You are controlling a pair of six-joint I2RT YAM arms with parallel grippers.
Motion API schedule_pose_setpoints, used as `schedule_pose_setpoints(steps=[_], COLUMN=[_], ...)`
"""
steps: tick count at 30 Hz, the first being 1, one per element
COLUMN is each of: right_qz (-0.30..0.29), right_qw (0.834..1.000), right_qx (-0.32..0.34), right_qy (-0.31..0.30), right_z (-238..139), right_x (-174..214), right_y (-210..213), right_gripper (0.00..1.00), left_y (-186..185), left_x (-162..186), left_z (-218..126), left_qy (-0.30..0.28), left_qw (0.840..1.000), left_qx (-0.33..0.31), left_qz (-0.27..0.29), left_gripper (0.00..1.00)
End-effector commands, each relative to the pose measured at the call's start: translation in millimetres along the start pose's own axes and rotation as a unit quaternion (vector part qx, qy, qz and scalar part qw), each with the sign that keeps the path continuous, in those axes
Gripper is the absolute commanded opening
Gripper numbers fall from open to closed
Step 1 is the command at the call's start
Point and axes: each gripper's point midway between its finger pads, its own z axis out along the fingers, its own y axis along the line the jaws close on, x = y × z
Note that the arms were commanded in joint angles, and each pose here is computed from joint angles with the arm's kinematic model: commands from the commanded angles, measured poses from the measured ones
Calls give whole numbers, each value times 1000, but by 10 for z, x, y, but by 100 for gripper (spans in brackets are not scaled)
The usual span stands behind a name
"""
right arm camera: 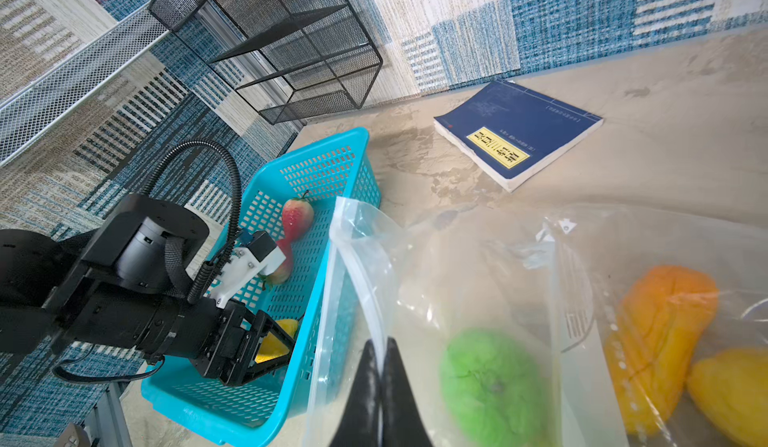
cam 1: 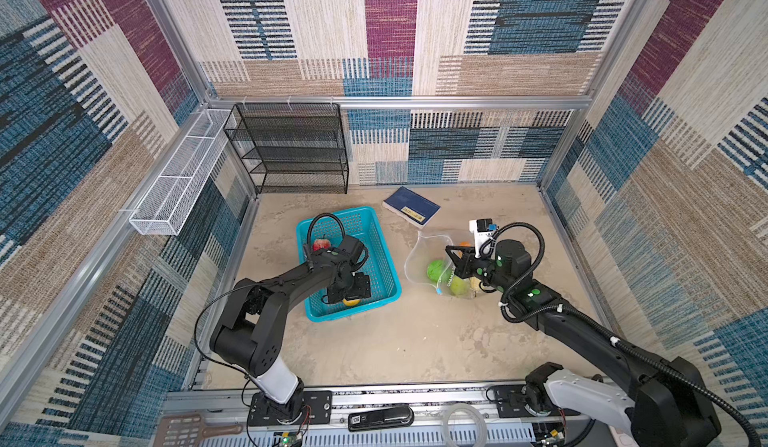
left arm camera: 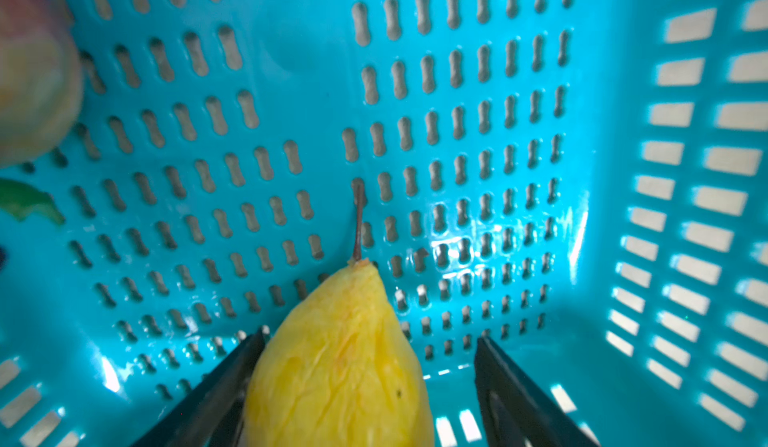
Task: Place the food in the zip-top bag and seal the zipper
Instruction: 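Lower the left gripper and grasp the yellow lemon, then carry the yellow lemon with the left gripper into the bag mouth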
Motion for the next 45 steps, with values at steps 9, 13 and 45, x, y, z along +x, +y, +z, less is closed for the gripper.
schedule_pose_setpoints(steps=[9, 13, 45], right_qz=[2, 2, -1], right_qw=[1000, 1000, 1000], right_qx=[-1, 0, -30], right_qy=[-7, -9, -2], right_z=[-9, -20, 25], right_x=[-53, -69, -112], right_y=[21, 23, 153], right_gripper=[0, 0, 0], left_y=[17, -41, -2023], left_x=[28, -41, -369], left_z=[29, -74, -1575], left_qy=[-4, -19, -218], left_qw=[1000, 1000, 885], left_qx=[1, 13, 365], left_qz=[7, 11, 189], left_gripper=[62, 54, 52])
